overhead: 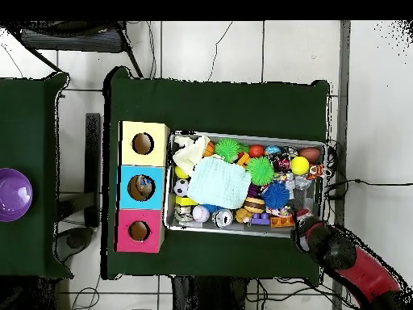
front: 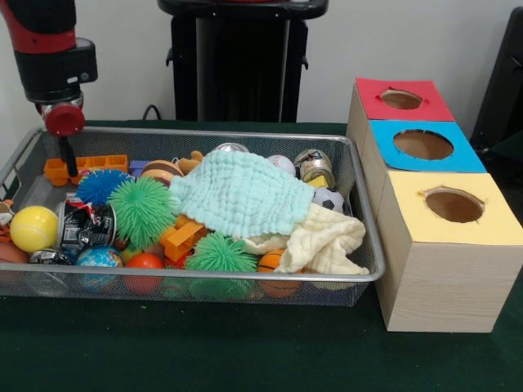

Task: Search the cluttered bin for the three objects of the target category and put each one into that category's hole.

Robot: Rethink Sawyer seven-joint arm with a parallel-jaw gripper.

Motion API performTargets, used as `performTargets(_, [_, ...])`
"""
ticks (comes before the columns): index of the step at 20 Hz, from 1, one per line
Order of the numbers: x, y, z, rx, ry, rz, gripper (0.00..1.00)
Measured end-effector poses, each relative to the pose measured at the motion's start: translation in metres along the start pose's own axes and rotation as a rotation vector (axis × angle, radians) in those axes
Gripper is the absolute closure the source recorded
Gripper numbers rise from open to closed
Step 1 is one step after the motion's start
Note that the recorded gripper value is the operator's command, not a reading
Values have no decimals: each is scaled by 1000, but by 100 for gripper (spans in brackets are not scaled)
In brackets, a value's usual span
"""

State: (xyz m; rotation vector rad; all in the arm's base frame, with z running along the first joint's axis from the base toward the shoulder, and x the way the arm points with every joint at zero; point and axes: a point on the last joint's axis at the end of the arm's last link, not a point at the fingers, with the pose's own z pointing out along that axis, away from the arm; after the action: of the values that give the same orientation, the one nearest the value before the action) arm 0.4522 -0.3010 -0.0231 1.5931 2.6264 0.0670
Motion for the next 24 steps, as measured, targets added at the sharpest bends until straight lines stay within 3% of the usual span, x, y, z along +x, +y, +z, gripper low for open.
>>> performTargets(14, [-11, 22, 2, 0, -68, -118, 0])
performTargets(24, [-17, 26, -4, 21, -53, -128, 0])
